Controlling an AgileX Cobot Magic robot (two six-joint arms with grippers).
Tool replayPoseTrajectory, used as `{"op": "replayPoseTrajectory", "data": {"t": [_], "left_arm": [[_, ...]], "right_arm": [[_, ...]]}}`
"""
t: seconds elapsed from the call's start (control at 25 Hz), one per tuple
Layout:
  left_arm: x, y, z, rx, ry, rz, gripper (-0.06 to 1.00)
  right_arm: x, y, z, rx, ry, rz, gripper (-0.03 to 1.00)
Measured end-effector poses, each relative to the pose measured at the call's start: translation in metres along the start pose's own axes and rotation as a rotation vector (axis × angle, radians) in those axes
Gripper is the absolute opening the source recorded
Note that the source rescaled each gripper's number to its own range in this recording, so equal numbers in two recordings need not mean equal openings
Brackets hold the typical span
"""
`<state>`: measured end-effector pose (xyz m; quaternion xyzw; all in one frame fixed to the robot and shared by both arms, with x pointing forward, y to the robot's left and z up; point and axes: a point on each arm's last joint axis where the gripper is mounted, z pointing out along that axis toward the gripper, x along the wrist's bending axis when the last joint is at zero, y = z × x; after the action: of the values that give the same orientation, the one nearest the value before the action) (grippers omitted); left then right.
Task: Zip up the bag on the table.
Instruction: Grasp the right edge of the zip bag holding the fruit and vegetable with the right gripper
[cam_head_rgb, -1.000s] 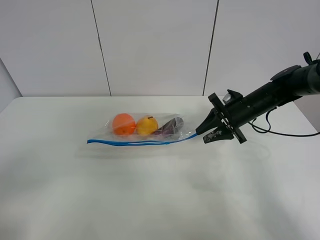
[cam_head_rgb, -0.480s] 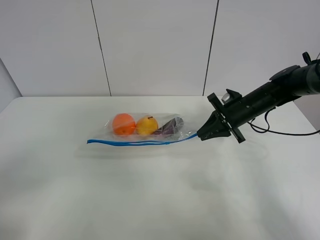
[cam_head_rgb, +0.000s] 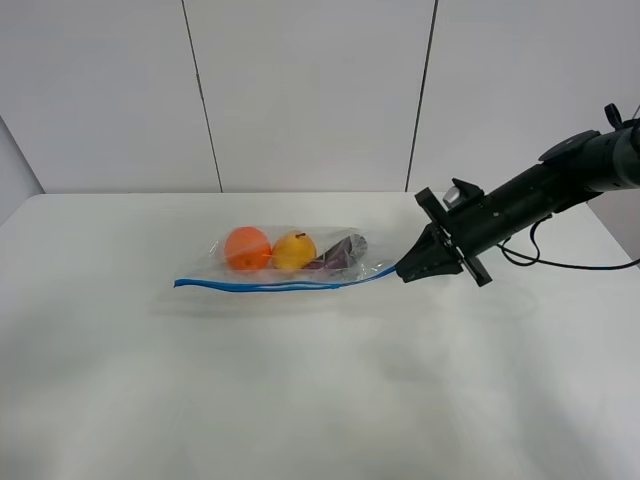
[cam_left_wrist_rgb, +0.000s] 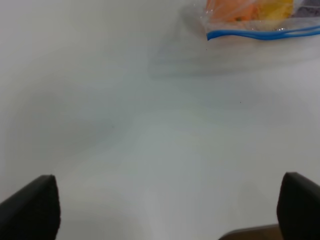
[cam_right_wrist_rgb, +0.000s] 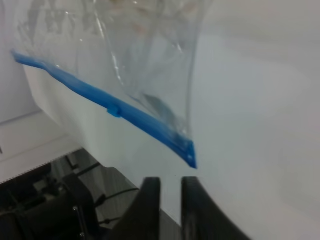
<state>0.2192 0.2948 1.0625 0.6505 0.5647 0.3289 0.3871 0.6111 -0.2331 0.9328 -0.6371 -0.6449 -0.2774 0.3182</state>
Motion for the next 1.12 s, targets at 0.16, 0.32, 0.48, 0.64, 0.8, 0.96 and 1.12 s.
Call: {"op": "replayPoseTrajectory", "data": {"t": [0.16, 0.32, 0.48, 0.64, 0.8, 0.96, 1.12], "left_arm": [[0.0, 0.0, 0.0, 0.0, 0.0, 0.0, 1.0], [0.0, 0.0, 0.0, 0.0, 0.0, 0.0, 1.0], [0.0, 0.0, 0.0, 0.0, 0.0, 0.0, 1.0], [0.0, 0.0, 0.0, 0.0, 0.0, 0.0, 1.0], [0.0, 0.0, 0.0, 0.0, 0.0, 0.0, 1.0], [0.0, 0.0, 0.0, 0.0, 0.0, 0.0, 1.0], [0.0, 0.0, 0.0, 0.0, 0.0, 0.0, 1.0]], "right_arm": [[-0.0025, 0.0001, 0.0, -0.001, -0.027, 0.001, 0.39], [-0.0031, 0.0005, 0.0, -0.006, -0.034, 0.0, 0.44], [-0.0043, 0.0027, -0.0001, -0.03, -0.047, -0.001, 0.42], [-0.0046, 0.0037, 0.0002, -0.04, -0.054, -0.003, 0.26], [-0.0033, 0.0038, 0.0012, -0.041, -0.049, -0.006, 0.2], [-0.0024, 0.0042, 0.0014, -0.045, -0.041, -0.002, 0.19], [-0.0011, 0.005, 0.0014, -0.054, -0.026, -0.003, 0.19]]}}
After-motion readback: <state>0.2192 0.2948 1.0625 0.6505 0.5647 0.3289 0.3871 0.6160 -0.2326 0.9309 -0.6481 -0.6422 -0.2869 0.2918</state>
